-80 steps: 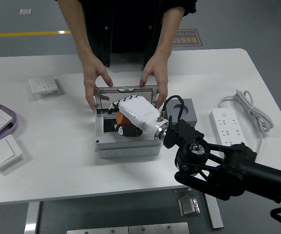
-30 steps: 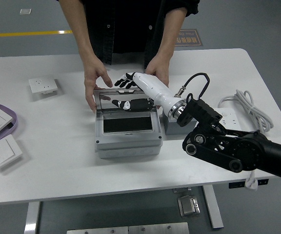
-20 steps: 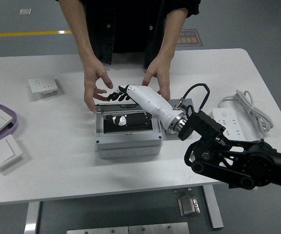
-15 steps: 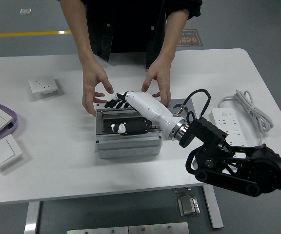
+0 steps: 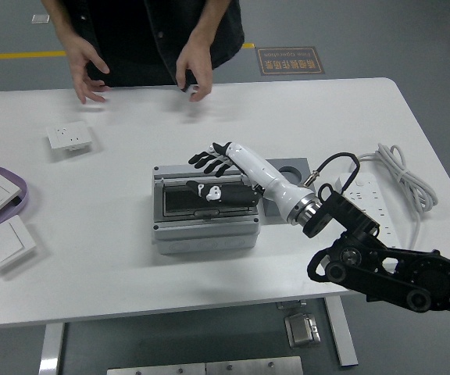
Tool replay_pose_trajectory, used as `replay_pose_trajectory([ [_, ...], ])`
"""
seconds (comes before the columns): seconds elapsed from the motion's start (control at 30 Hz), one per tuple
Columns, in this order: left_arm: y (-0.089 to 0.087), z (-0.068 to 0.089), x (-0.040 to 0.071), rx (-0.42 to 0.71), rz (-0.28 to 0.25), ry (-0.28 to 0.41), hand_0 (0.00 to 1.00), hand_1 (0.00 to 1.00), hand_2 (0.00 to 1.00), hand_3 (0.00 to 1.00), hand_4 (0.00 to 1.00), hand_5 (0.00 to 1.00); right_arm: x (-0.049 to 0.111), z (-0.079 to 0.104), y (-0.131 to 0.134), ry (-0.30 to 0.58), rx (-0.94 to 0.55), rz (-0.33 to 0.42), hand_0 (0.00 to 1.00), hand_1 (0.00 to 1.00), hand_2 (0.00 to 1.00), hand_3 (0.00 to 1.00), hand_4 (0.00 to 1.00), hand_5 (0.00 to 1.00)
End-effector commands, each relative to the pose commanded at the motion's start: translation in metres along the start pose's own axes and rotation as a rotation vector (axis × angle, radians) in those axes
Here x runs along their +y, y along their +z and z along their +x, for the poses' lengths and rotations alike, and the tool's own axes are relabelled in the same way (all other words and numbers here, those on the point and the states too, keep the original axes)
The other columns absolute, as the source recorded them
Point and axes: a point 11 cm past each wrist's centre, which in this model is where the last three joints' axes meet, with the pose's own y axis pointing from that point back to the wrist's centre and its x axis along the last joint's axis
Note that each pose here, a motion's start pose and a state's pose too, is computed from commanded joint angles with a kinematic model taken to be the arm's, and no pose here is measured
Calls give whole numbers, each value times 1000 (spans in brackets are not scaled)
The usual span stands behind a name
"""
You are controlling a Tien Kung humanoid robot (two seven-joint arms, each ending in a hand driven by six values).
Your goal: Pick up the cylinder from the cube,place it in the box,flap close box
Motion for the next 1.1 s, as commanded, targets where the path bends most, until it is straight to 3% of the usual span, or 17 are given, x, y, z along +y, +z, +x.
replay_pose_trajectory([
  [0.2,-1,-1,0,3,2,-2,645,648,680,707,724,335,12,36,1,123,6,6,533,595,625,648,685,422],
  [0.4,-4,0,0,10,6,-4,645,648,680,708,724,334,26,68,28,258,-68,-63,539,592,623,646,681,418],
  [0.7,-5,4,0,26,3,-2,646,648,680,708,724,335,64,94,87,437,-314,-192,542,594,625,645,687,415],
  [0.77,-7,6,1,25,6,0,646,648,680,707,724,335,73,101,97,481,-363,-207,541,598,627,646,665,376],
  [1.1,-14,18,1,28,15,18,646,649,680,707,724,335,92,122,120,635,-559,-179,566,603,629,644,671,362],
])
